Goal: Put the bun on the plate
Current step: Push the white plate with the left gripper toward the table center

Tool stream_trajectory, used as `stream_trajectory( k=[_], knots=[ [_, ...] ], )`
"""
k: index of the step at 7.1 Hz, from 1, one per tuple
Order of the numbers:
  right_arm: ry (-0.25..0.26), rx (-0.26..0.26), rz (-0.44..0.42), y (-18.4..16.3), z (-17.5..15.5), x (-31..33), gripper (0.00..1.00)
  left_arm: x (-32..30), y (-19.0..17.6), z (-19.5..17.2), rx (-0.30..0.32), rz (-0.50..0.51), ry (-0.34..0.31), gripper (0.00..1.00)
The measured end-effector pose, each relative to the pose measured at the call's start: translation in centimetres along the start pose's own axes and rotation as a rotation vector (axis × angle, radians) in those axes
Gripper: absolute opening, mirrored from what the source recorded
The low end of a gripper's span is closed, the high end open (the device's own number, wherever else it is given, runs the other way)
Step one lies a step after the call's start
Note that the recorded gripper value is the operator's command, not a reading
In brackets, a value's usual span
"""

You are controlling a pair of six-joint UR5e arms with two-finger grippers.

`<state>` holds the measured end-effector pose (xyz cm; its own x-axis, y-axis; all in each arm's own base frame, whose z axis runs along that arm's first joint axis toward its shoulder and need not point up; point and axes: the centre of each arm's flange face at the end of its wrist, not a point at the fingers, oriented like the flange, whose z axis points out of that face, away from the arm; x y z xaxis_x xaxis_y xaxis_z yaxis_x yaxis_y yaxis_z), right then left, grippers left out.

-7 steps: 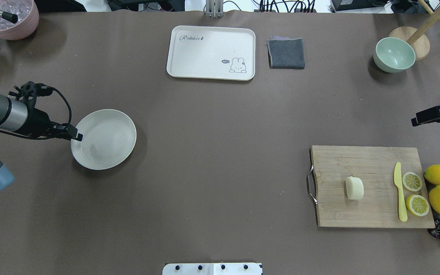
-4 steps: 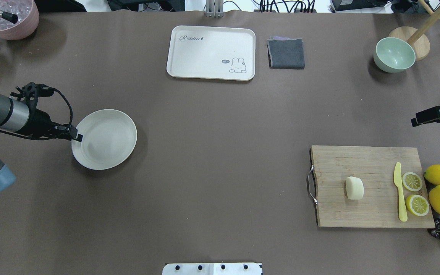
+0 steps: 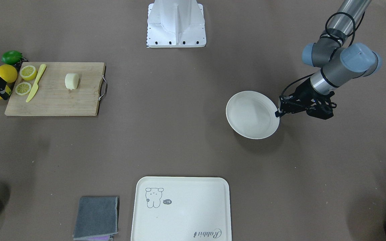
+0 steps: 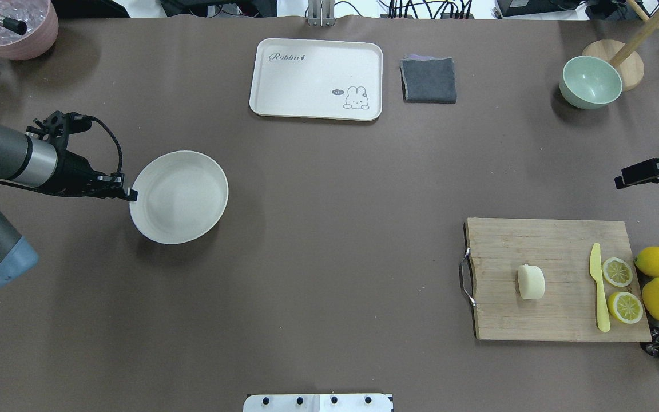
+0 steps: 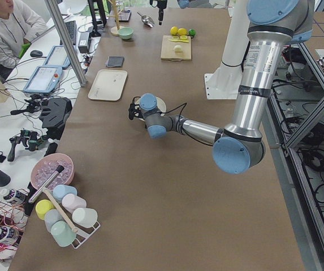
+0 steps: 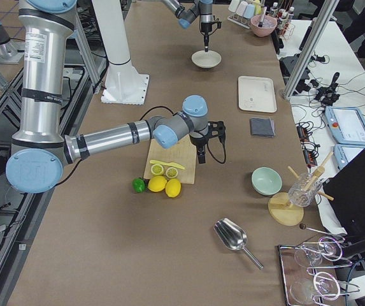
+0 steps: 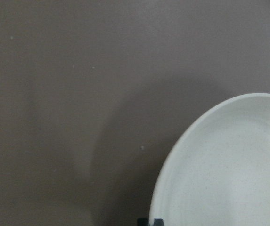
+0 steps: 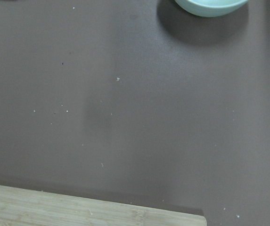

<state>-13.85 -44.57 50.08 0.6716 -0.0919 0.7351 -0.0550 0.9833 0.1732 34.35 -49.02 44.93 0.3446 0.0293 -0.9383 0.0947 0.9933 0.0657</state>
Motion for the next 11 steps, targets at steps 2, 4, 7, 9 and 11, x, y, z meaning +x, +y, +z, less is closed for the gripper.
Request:
stream_trajectory(
  k=[2,4,7,9,11],
  knots=[
    [-0.005,0.004,-0.004,-0.3,-0.1,-0.4,1.0,7.2,0.6,2.3,0.017,-0.049,0.061,0.0],
    [-0.01,0.008,-0.01,-0.6,-0.2,-0.7,1.0,13.8,3.5,6.4,0.033,-0.071,0.09,0.0],
    [-0.011,0.007,-0.011,-0.6,-0.2,-0.8,1.0,19.8,8.1,11.3,0.061,-0.06,0.064,0.0],
    [-0.011,0.006,-0.01,-0.5,-0.1,-0.8,1.0,21.6,10.0,12.5,0.062,-0.047,0.066,0.96],
    [-0.011,0.004,-0.005,-0.5,0.0,-0.9,1.0,22.5,10.5,11.7,0.063,-0.032,0.086,0.97]
  ],
)
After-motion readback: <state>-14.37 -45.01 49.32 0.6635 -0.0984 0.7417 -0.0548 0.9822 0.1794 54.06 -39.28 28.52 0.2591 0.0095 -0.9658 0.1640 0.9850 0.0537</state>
